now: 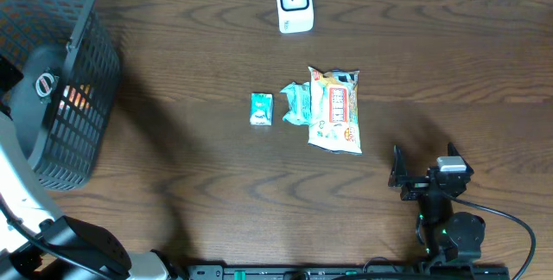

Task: Scan the item barcode
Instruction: 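Reach the left gripper toward the orange Kleenex pack in the basket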

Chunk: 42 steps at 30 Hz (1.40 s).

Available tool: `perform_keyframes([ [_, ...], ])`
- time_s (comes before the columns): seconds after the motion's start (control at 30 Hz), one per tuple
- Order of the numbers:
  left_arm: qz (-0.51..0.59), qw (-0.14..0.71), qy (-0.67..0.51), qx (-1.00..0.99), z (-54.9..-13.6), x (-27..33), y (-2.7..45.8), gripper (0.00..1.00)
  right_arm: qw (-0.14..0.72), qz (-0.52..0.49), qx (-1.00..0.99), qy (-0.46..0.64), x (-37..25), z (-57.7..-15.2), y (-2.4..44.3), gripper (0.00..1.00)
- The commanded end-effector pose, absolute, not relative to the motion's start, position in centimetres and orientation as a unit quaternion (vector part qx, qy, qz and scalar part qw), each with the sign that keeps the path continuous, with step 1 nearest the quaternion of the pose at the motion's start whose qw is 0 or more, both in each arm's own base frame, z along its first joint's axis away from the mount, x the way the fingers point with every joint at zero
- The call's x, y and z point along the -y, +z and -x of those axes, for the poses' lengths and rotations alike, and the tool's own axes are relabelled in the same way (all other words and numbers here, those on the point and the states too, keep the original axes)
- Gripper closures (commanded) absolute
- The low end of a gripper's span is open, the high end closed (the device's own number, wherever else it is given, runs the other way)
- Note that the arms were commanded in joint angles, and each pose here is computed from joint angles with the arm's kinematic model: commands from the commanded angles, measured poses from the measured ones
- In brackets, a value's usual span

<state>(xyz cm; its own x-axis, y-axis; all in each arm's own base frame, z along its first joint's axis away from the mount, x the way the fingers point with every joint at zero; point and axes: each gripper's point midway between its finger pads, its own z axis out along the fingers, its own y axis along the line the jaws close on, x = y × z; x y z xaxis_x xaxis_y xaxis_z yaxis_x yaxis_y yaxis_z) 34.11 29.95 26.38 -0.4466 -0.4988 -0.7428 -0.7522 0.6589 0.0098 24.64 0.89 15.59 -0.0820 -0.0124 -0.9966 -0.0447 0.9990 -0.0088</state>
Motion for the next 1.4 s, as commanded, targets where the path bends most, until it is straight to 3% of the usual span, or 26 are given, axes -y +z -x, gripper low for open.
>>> perform_keyframes([
  [0.0,0.374,0.359,0.177,-0.836,-34.0,-30.3,25.7,0.23,0.677,0.018,-0.736,0.012,-0.9,-24.6,15.5,0.01],
  [0.73,0.372,0.311,0.143,-0.863,-35.9,-30.9,19.9,0.22,0.677,0.018,-0.736,0.012,-0.9,-24.6,15.5,0.01],
  [1.37,0.348,0.291,0.034,-0.891,-39.8,-29.3,13.1,0.22,0.677,0.018,-0.736,0.012,-0.9,-24.6,15.5,0.01],
])
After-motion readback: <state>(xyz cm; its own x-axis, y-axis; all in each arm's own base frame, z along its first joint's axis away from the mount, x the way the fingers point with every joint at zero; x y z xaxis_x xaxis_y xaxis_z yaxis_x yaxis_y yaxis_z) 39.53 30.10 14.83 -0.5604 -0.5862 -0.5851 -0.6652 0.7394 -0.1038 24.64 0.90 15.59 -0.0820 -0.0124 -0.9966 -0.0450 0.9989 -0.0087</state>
